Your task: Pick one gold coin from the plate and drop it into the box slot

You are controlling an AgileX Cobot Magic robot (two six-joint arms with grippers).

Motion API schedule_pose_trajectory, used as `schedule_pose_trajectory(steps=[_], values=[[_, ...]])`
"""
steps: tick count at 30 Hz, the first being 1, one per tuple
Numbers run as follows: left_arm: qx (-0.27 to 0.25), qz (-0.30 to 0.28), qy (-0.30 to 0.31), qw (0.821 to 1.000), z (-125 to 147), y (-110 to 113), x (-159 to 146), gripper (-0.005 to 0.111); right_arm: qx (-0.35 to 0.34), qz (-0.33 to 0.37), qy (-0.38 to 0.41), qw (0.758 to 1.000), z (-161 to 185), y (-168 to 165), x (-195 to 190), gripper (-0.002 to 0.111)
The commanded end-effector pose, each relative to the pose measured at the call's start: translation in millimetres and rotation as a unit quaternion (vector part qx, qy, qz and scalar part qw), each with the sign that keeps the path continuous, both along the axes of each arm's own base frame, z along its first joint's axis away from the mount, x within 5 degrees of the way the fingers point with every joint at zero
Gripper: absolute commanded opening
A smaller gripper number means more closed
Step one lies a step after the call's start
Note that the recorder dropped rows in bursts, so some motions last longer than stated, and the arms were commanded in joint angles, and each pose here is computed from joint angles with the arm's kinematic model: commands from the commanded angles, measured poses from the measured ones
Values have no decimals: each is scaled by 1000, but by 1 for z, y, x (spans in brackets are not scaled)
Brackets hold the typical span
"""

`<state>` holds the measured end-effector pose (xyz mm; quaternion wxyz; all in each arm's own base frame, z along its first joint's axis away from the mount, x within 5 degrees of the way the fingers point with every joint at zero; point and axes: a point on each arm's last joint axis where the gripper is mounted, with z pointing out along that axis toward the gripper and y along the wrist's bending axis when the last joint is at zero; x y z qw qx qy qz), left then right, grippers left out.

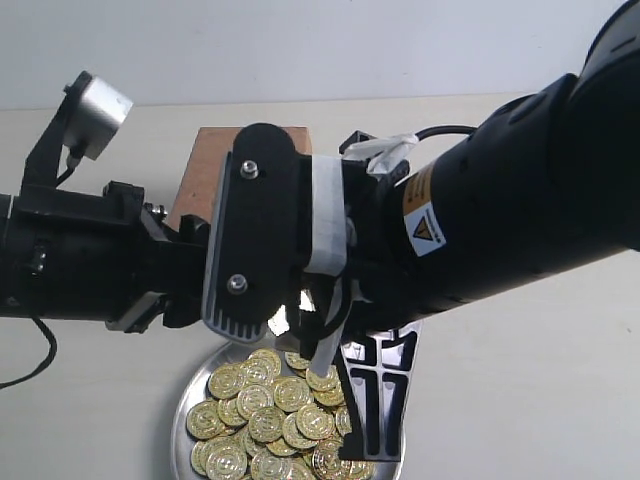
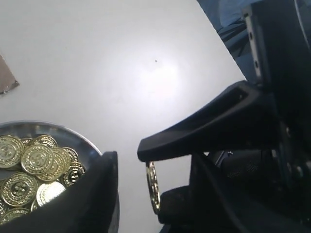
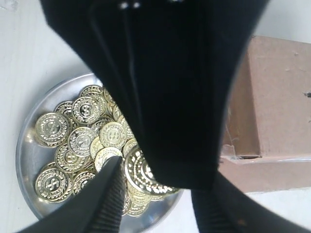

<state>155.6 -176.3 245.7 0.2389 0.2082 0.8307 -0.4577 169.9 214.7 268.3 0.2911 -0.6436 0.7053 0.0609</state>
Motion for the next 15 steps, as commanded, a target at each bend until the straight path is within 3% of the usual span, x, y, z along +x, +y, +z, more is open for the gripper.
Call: schedule_pose_trajectory(steps=[1, 15], values=[[7, -12, 17, 1000, -7, -4, 1, 46, 12, 4, -13, 1000, 6, 1, 0, 21], [1, -12, 28, 1000, -8, -6, 1, 42, 13, 6, -20, 1000, 6, 2, 1, 21]])
